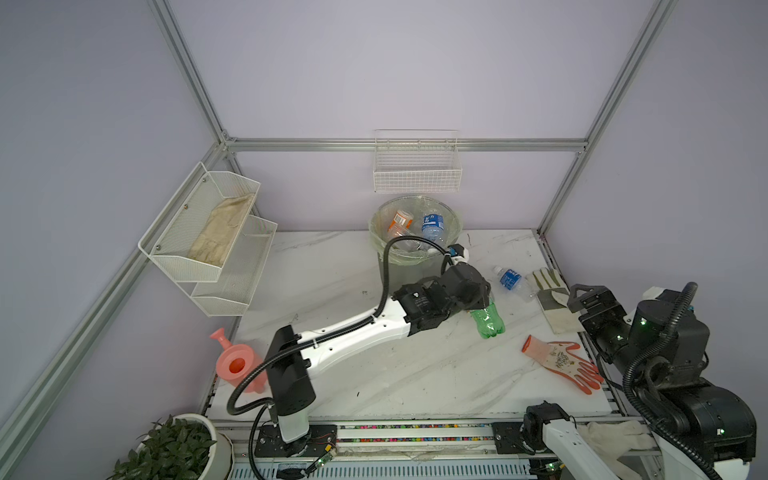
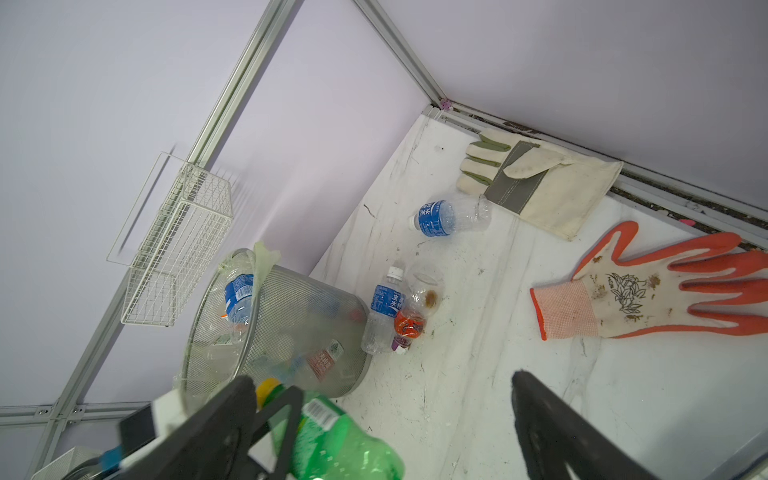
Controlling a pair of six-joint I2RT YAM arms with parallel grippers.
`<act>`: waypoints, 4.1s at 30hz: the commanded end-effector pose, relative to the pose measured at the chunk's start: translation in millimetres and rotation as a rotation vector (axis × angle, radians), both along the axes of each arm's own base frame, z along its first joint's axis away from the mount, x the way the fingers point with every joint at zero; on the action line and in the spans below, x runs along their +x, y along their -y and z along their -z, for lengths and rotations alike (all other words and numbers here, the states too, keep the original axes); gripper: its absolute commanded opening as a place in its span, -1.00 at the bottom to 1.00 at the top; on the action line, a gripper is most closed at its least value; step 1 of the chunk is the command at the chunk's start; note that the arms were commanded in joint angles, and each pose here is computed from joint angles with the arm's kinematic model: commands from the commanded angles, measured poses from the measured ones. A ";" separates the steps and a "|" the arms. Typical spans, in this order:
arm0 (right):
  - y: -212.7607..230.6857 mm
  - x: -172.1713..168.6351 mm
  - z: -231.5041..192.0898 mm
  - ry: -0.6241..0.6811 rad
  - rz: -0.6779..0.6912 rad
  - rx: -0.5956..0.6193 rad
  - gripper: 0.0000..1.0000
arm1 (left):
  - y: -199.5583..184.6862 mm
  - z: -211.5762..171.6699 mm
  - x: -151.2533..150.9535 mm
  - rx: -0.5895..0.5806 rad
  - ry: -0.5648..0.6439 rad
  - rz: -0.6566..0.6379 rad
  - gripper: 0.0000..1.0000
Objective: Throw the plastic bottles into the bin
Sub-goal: 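Lift the Sprite bottle with the left gripper up over the wastebasket, then open the left gripper to drop the Sprite bottle into the wastebasket, then withdraw the left arm while the right gripper reaches toward the clear red-label bottle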
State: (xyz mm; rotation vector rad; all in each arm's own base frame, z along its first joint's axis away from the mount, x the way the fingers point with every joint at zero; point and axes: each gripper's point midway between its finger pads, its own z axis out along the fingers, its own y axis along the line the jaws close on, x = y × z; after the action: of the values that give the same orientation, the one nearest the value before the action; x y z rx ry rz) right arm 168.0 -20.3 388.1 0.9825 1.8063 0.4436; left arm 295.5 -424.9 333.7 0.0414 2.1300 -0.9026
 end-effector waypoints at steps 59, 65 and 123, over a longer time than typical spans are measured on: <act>-39.0 7.4 14.7 0.105 -0.232 0.037 0.93 | -241.1 -301.5 -2.8 0.086 0.878 -0.379 1.00; -40.2 19.3 28.4 0.049 -0.241 0.011 0.93 | -252.4 -254.4 -11.2 0.112 0.816 -0.371 1.00; -100.7 188.7 305.1 -0.492 -0.079 0.207 0.95 | -412.1 48.7 -146.6 0.225 0.343 -0.445 1.00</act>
State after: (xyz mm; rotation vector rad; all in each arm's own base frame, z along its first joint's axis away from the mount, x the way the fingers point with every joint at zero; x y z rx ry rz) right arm 343.9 82.8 81.4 1.1907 2.3434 0.4822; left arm 148.0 -16.2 295.0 -0.0964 1.8073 -0.3526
